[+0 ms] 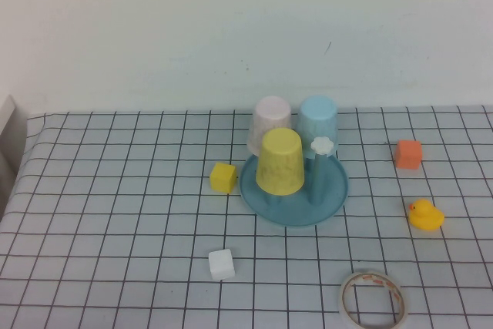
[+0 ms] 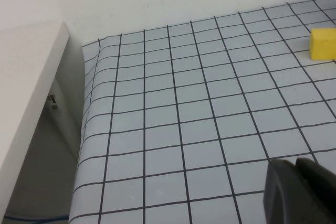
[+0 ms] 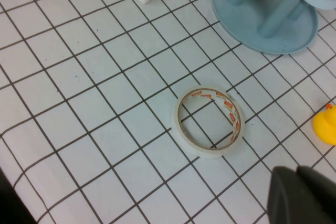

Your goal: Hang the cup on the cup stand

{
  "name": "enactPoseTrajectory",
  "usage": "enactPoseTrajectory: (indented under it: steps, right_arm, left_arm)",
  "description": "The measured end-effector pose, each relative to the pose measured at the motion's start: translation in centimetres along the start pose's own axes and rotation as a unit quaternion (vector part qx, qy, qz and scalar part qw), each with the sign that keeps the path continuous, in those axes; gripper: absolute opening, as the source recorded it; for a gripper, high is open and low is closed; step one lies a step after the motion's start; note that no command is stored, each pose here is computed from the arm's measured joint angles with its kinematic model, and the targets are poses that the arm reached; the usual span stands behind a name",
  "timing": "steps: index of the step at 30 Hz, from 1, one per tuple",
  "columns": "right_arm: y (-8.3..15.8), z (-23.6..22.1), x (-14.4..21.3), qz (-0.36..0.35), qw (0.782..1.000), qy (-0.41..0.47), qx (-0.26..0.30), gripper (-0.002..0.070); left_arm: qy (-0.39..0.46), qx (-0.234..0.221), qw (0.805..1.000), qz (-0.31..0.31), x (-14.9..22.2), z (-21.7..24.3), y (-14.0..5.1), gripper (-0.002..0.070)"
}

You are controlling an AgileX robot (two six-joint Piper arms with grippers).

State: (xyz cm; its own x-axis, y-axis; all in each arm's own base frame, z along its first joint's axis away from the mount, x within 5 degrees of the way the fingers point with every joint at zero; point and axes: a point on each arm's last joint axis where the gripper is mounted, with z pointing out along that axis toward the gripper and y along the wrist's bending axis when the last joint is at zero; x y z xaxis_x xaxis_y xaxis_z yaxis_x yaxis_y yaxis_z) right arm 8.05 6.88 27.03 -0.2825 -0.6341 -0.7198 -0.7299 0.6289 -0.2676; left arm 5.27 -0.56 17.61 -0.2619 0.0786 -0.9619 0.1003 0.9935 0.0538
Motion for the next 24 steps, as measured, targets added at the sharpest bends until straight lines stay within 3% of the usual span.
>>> enactPoseTrajectory:
  steps: [14,19,24]
  right_arm:
    - [-0.1,-0.2,0.2,0.010,1.000,-0.005,0.005,-0.0001]
    - [-1.8,-0.6,1.2,0.068,0.995,-0.001,0.078,-0.0001]
    - [-3.0,-0.3,4.0,0.130,0.973,-0.048,0.185,-0.0001]
  left_arm:
    - [0.000,0.000,1.000,0.002,0.0,0.0,0.0,0.0000]
    - [-0.001,0.000,1.000,0.002,0.0,0.0,0.0,0.0000]
    - [-0.001,0.000,1.000,0.002,0.0,0.0,0.0,0.0000]
